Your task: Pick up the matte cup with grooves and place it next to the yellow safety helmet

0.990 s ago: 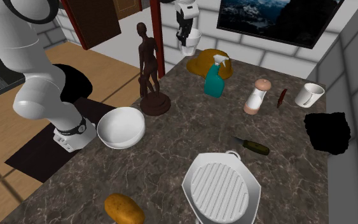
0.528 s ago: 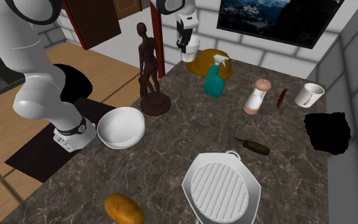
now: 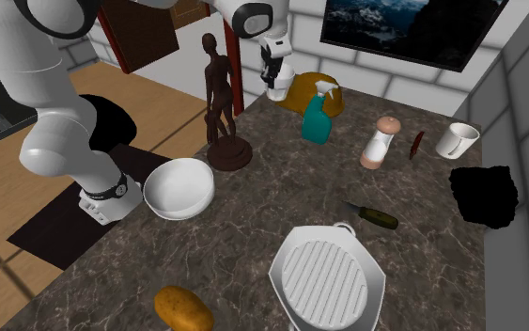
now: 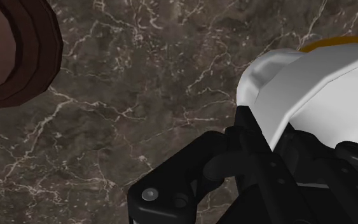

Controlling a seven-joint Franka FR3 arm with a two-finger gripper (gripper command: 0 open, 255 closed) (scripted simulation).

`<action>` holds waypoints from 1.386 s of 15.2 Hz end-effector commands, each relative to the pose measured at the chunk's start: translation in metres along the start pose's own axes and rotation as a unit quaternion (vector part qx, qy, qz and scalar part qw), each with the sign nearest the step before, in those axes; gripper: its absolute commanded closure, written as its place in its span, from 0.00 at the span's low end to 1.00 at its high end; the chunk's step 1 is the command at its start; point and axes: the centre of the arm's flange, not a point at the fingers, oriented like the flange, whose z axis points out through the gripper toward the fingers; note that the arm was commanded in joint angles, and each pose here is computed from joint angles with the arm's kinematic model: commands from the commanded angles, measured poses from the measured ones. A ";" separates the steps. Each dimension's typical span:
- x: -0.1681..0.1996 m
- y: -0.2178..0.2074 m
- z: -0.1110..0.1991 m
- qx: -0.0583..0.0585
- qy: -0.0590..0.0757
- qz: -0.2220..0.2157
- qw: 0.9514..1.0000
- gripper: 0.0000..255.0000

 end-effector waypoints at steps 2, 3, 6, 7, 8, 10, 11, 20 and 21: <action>0.002 0.003 0.015 0.000 0.000 0.000 1.000 1.00; 0.002 0.004 0.021 0.000 0.000 0.000 1.000 1.00; 0.003 0.007 0.036 0.000 0.000 0.000 1.000 1.00; 0.004 0.008 0.041 0.000 0.000 0.000 1.000 1.00; 0.004 0.009 0.046 0.000 0.000 0.000 1.000 1.00; 0.005 0.011 0.057 0.000 0.000 0.000 1.000 1.00; 0.006 0.012 0.062 0.000 0.000 0.000 1.000 1.00; 0.007 0.015 0.073 0.000 0.000 0.000 1.000 1.00; 0.007 0.015 0.073 0.000 0.000 0.000 1.000 1.00</action>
